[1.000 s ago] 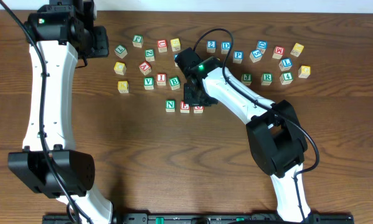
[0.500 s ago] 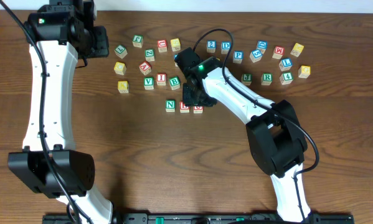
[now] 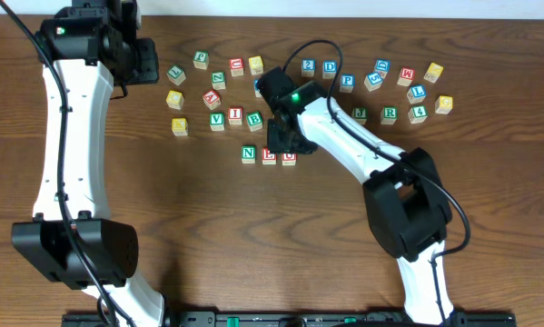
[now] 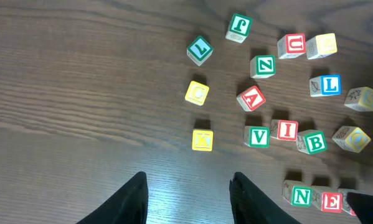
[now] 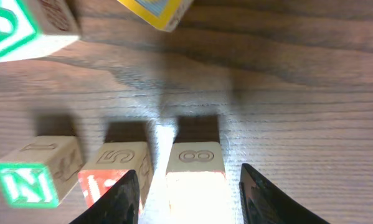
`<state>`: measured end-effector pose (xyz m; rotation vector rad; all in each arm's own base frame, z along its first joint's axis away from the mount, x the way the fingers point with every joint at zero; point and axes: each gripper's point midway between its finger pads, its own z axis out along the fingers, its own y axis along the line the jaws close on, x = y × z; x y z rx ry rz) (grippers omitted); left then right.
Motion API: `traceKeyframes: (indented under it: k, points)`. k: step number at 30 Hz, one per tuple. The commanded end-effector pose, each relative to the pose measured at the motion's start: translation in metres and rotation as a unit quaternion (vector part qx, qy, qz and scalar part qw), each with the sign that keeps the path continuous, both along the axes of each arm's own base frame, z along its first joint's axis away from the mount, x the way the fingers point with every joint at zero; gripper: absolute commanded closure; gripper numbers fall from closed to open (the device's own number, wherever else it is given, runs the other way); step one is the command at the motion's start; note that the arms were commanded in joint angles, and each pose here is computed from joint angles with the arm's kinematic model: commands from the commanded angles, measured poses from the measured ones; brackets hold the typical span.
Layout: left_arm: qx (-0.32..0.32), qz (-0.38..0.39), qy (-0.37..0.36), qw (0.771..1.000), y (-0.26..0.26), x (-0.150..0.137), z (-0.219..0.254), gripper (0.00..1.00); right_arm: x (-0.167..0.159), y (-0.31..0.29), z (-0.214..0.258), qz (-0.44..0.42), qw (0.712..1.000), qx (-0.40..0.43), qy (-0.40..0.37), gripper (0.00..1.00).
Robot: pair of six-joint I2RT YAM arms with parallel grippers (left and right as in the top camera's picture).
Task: Spell out NEURIPS
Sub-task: 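Open the right gripper and release the U block, then move the right gripper right over the cluster toward the green R block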
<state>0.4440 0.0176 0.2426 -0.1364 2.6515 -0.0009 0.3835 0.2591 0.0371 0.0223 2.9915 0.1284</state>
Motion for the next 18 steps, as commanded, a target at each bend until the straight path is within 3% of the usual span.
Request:
traceKeyframes:
  k: [1,9,15,18]
  points:
    - [0.003,0.002,-0.007,1.000,0.000,0.001,0.005,0.58,0.010,0.003,0.044,0.010,0.999,0.025,-0.046,0.53]
    - [0.003,0.002,-0.007,1.000,0.000,0.001,0.005,0.58,0.020,-0.007,0.086,0.016,0.995,0.043,-0.093,0.48]
    - [0.003,0.002,-0.007,1.000,0.000,0.001,0.005,0.57,0.029,-0.031,0.121,0.013,0.991,0.050,-0.127,0.39]
    - [0.003,0.002,-0.007,1.000,0.000,0.001,0.005,0.57,0.032,-0.045,0.131,0.012,0.989,0.048,-0.137,0.28]
